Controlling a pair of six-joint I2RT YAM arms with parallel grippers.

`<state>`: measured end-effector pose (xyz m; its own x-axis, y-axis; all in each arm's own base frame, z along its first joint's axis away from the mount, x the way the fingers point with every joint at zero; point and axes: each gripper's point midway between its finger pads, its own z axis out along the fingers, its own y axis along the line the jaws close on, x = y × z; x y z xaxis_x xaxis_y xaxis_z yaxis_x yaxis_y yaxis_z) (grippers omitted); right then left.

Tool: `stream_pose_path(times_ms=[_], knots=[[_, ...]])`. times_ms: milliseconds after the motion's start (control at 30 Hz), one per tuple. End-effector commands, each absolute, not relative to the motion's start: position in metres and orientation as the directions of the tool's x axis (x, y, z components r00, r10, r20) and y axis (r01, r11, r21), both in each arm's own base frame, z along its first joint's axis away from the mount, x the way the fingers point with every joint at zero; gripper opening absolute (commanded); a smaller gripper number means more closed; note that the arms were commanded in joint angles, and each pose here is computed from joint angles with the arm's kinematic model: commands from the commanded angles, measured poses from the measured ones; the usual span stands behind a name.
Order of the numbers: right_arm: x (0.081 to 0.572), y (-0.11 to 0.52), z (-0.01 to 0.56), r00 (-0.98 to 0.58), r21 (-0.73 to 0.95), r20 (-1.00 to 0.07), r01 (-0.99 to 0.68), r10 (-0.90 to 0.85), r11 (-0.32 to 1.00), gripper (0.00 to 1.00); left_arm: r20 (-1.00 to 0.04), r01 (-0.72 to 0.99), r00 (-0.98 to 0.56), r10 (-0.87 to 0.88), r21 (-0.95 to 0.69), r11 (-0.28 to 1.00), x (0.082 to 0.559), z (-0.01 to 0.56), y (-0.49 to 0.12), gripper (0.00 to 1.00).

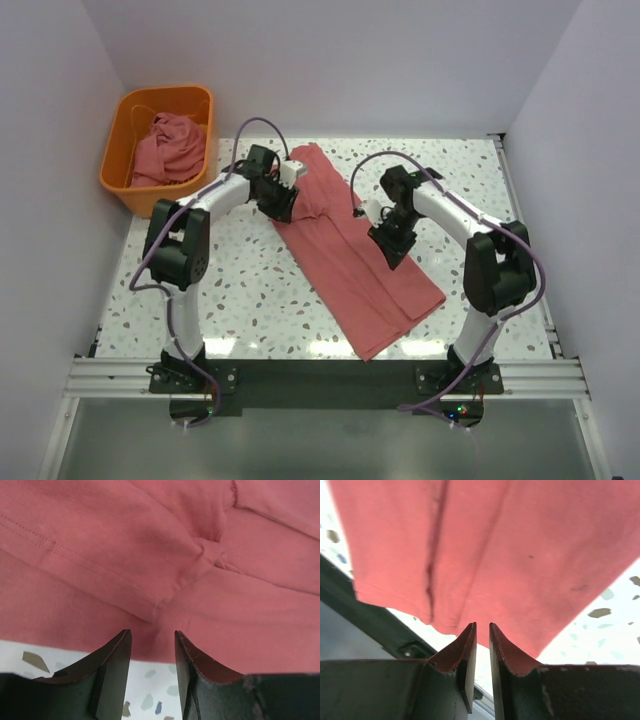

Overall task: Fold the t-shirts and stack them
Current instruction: Fold the tshirt

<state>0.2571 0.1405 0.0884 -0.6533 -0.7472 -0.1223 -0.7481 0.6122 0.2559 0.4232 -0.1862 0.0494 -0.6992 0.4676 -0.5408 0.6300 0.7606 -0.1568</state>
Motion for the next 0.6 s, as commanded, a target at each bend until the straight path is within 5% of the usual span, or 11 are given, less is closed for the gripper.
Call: stream_pose_path(times_ms=[0,367,567], knots=[[0.267,0.12,0.068,-0.627,0.189,-0.058,-0.771,-0.777,0.608,0.19,-0.532,0.61,-0.71,0.461,-0.139,0.78,0.443,0.042,-0.187,0.44],[0.221,0.123,0.018,-0.637,0.339,0.082,-0.706,-0.767,0.622,0.09,-0.482,0.644,-0.715,0.506,-0.174,0.745,0.465,0.002,-0.21,0.4],[0.184,0.162,0.02,-0.64,0.458,0.074,-0.66,-0.765,0.596,0.08,-0.52,0.666,-0.687,0.507,-0.172,0.726,0.494,-0.002,-0.228,0.4]])
